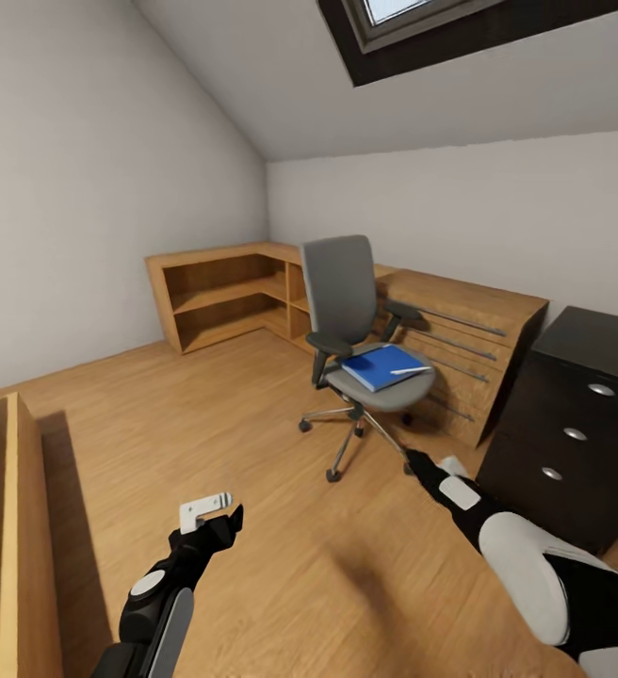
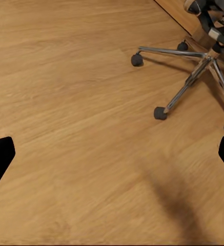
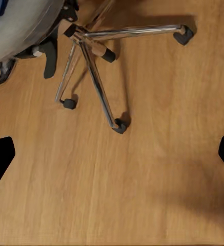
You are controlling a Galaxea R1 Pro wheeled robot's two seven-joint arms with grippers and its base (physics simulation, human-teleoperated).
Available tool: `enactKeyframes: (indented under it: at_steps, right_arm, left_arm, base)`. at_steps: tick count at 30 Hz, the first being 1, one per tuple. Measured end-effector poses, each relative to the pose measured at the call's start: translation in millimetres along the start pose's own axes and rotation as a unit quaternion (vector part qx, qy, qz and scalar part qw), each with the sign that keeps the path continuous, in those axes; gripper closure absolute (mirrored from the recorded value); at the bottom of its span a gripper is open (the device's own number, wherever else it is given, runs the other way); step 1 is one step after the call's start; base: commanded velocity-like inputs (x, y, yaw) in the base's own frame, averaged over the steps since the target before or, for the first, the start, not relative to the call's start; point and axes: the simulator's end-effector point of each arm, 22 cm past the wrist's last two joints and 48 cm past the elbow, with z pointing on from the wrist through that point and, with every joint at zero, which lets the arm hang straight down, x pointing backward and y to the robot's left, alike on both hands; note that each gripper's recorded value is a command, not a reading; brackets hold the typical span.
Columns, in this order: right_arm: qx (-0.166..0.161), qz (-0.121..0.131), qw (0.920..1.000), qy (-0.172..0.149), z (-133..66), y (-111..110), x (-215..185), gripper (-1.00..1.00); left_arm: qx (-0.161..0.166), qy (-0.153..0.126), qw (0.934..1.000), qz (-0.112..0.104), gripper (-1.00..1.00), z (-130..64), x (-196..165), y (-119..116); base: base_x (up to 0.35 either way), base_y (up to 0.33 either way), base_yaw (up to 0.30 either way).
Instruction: In the bedroom, organize the workspace by keeping the computer under the desk, ensuring the monitor is on the desk, placing the keyboard on the desk next to the monitor, placing the mouse on the desk next to the keyboard, moving the folder from the swivel chair onto the desk next to the mouse, stacking the notebook on top of the folder with the pen on top of the notebook, and positioning the swivel chair next to the desk.
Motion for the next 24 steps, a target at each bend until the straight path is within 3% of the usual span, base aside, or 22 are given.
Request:
enactKeyframes:
  at_steps: [5, 6, 9, 15, 16, 24]
  right_arm:
    - [0.030, -0.087, 0.9954, -0.025, -8.2, -35, 9, -1.00]
    - [0.036, -0.127, 0.9904, -0.040, -11.8, -47, 11, -1.00]
    - [0.041, -0.190, 0.9794, -0.055, -20.9, -65, 22, -1.00]
    - [0.035, -0.285, 0.9563, -0.056, -41.7, -91, 58, -1.00]
    - [0.033, -0.304, 0.9507, -0.051, -46.7, -97, 68, -1.00]
    - [0.035, -0.342, 0.9388, -0.021, -73.1, -126, 105, -1.00]
  left_arm:
    - [-0.006, 0.007, 1.0000, 0.000, -1.00, -2.2, -4, 1]
    - [-0.013, 0.016, 0.9998, 0.001, -1.00, -1.0, 2, 3]
    - [-0.028, 0.031, 0.9991, 0.004, -1.00, -0.5, 10, 9]
    - [-0.059, 0.060, 0.9964, 0.010, -1.00, -1.7, 26, 23]
    - [-0.066, 0.075, 0.9948, 0.014, -1.00, -0.8, 38, 29]
    - [-0.090, 0.155, 0.9833, 0.033, -1.00, -6.0, 98, 51]
  base:
    - [-0.304, -0.206, 0.000]
    - [-0.289, -0.227, 0.000]
    - [-0.282, -0.231, 0.000]
    - [-0.166, -0.147, 0.000]
    - [-0.059, -0.053, 0.000]
    - [-0.022, -0.020, 0.000]
